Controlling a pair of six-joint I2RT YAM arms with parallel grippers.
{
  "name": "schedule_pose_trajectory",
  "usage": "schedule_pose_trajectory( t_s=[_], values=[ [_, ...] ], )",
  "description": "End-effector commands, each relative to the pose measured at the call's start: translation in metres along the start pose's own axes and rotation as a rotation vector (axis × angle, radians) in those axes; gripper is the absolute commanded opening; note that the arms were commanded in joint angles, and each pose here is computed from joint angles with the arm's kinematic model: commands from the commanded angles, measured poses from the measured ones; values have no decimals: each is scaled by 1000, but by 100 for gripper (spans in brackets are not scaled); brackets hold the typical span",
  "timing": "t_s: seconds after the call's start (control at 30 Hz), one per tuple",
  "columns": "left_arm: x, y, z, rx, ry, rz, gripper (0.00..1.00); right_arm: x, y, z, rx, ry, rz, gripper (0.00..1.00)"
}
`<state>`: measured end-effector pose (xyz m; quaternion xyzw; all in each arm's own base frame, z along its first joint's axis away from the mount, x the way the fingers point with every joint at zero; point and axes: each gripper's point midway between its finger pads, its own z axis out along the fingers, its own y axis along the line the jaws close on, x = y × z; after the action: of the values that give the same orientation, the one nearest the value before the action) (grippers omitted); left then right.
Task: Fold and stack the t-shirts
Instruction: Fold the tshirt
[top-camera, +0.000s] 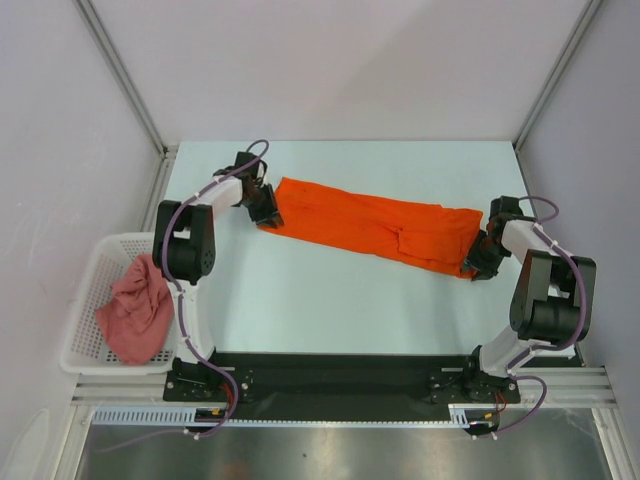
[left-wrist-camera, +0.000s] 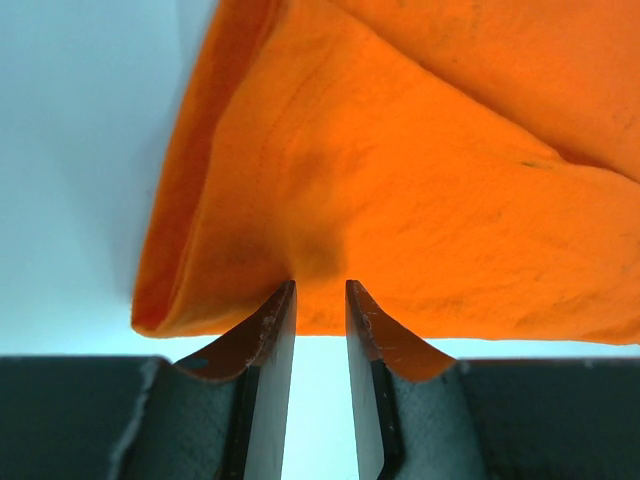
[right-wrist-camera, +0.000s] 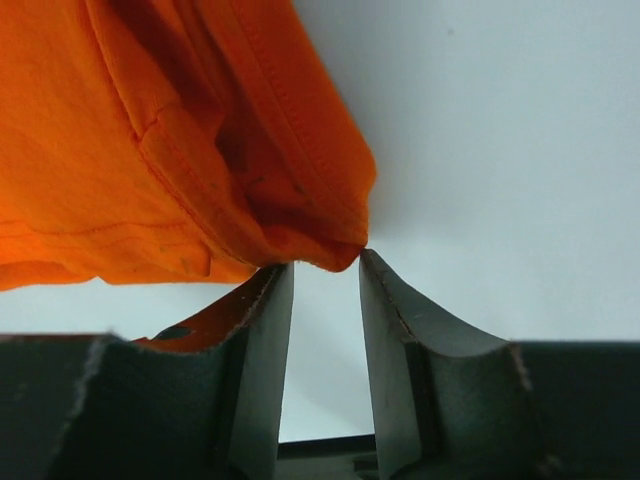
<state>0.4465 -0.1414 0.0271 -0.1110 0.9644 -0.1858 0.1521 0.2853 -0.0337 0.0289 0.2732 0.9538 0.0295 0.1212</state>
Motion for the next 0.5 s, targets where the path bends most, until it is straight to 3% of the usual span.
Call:
schedule_pose_trajectory(
  t_s=[0.0, 0.33, 0.47],
  values=[
    [-5, 4, 4, 9, -5, -20, 31, -24, -5, 1, 43, -91, 17, 37],
    [-2, 26, 11, -27, 12, -41, 31, -15, -39, 8, 183, -74, 90, 0],
    [-3, 33, 10, -50, 4, -25, 31, -11, -39, 14, 181, -50, 91, 0]
  ],
)
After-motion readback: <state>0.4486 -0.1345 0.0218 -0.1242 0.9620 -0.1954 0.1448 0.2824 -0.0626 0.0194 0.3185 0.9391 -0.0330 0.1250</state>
